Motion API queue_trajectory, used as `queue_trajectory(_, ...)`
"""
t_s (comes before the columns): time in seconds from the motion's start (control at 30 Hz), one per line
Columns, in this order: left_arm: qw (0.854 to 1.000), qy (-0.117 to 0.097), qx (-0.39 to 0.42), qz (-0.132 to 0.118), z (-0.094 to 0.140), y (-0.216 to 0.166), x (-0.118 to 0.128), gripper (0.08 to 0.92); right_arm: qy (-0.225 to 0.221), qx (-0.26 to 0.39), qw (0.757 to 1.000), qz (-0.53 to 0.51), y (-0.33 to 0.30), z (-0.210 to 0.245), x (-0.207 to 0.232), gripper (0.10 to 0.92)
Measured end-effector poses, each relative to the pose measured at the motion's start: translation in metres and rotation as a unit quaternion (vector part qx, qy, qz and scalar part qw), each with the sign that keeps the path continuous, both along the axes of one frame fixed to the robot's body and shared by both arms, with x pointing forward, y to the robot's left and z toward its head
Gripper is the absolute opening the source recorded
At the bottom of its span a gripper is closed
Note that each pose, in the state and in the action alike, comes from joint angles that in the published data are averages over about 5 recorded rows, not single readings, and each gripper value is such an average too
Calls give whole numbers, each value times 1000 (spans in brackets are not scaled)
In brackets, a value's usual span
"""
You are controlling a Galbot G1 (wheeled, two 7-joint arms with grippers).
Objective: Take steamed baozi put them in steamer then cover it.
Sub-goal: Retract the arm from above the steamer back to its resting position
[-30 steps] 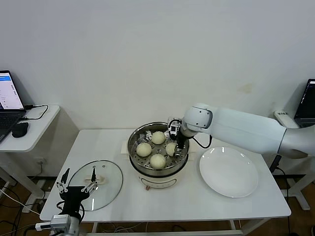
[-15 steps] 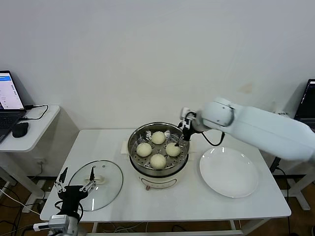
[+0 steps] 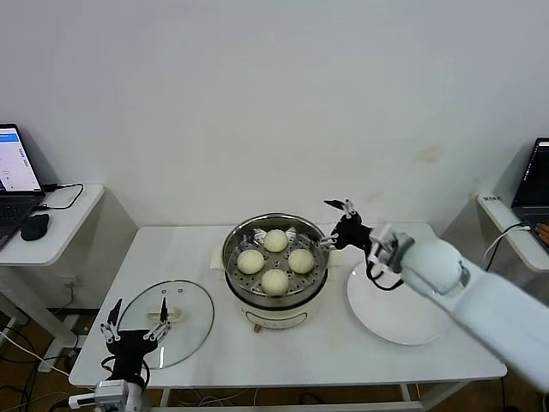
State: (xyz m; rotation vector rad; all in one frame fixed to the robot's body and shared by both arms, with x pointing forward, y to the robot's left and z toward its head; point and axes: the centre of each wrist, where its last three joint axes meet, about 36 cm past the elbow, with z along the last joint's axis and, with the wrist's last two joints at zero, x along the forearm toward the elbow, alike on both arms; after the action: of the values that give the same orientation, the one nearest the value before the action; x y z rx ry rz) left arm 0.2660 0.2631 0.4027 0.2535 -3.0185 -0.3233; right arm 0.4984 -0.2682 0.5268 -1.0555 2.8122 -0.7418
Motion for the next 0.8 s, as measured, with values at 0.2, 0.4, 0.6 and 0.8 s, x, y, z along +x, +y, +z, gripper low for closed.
queue_trajectory(0.2,999,-3,50,10,-11,4,4,823,-25,108,992,-53,-24,-53,-38,823)
queue_trajectory(0.4,984,-8,179,1,-29,21,8,823,-10,170,974,-150,-56,-104,-96,823)
queue_trajectory(0.6,935,1,353,-32,-50,47,9,823,21,178,950,-256,-91,-142,-162,823)
queue_trajectory(0.8,862,32,499,-80,-71,75,9,823,35,178,926,-330,-108,-162,-210,823)
